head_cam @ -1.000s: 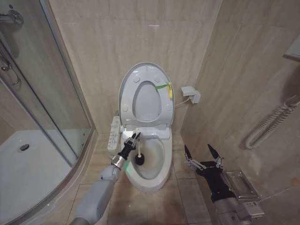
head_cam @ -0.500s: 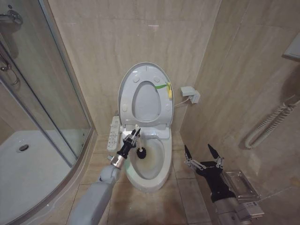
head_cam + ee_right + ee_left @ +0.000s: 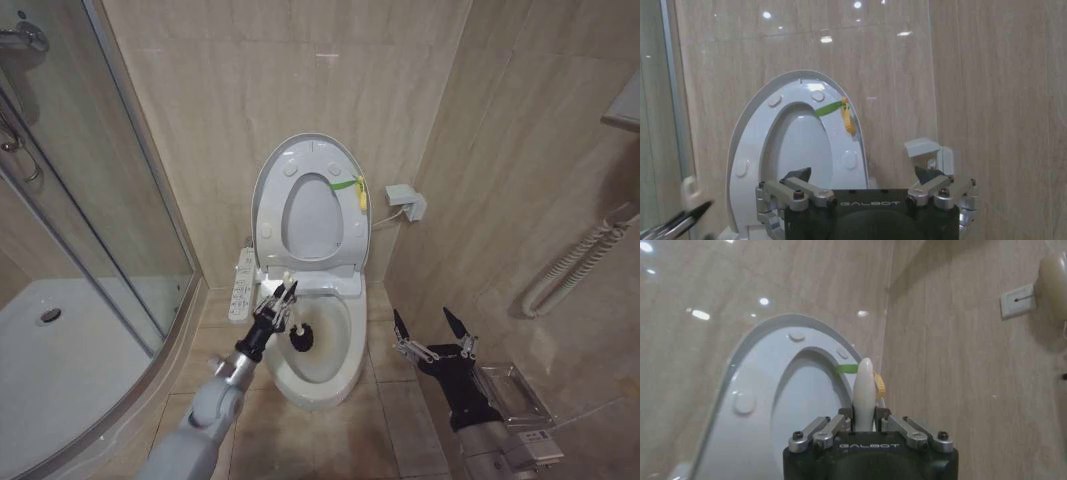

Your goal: Open the toilet lid, clean the toilet bowl with a toilet brush, close the toilet lid, and flush.

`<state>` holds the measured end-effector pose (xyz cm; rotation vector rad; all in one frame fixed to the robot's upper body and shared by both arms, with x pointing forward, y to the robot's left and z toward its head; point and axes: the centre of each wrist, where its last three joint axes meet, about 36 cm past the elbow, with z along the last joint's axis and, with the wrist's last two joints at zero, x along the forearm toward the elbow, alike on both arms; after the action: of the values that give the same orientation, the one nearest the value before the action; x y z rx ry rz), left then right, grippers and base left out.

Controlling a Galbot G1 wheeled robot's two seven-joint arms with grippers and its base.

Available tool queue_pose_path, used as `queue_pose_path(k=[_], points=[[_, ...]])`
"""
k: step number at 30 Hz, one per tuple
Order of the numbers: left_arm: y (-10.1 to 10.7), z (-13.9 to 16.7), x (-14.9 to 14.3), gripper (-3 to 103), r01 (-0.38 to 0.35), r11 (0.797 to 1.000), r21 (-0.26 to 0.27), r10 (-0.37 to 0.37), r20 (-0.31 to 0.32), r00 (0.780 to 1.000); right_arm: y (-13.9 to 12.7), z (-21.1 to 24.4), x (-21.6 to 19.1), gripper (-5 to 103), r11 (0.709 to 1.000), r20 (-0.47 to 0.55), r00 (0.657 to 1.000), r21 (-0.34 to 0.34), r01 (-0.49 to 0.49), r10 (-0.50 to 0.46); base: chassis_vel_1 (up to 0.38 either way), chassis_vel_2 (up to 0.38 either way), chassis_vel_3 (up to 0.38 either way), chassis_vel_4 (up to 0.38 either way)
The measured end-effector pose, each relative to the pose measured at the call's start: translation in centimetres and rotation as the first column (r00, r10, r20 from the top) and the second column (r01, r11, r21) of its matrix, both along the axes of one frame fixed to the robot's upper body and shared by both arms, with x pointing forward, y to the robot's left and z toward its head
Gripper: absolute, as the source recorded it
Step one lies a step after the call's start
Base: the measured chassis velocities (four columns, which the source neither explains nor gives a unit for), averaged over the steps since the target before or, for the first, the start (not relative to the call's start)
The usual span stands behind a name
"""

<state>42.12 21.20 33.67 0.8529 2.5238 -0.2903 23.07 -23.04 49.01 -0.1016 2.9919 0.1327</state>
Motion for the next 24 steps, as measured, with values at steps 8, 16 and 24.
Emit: queue_pose_path(k=[8,16,24], points=[[3.1,0.8,-3.5,20,-0.060,0.998,0.024,0.059,0.012,0.998,0.0,0.0,0.0,100,1.000,0.000,1.000,0.000,0.000,0.000,0.000,0.000,0.000,0.000],[4.1,2.9,-4.0,20,-0.097,0.995,-0.003,0.097,0.060,0.993,0.0,0.0,0.0,100,1.000,0.000,1.000,0.000,0.000,0.000,0.000,0.000,0.000,0.000],[6.1,6.5,-3.8,20,-0.117,0.993,-0.023,0.119,0.138,0.983,0.0,0.0,0.0,100,1.000,0.000,1.000,0.000,0.000,0.000,0.000,0.000,0.000,0.000]])
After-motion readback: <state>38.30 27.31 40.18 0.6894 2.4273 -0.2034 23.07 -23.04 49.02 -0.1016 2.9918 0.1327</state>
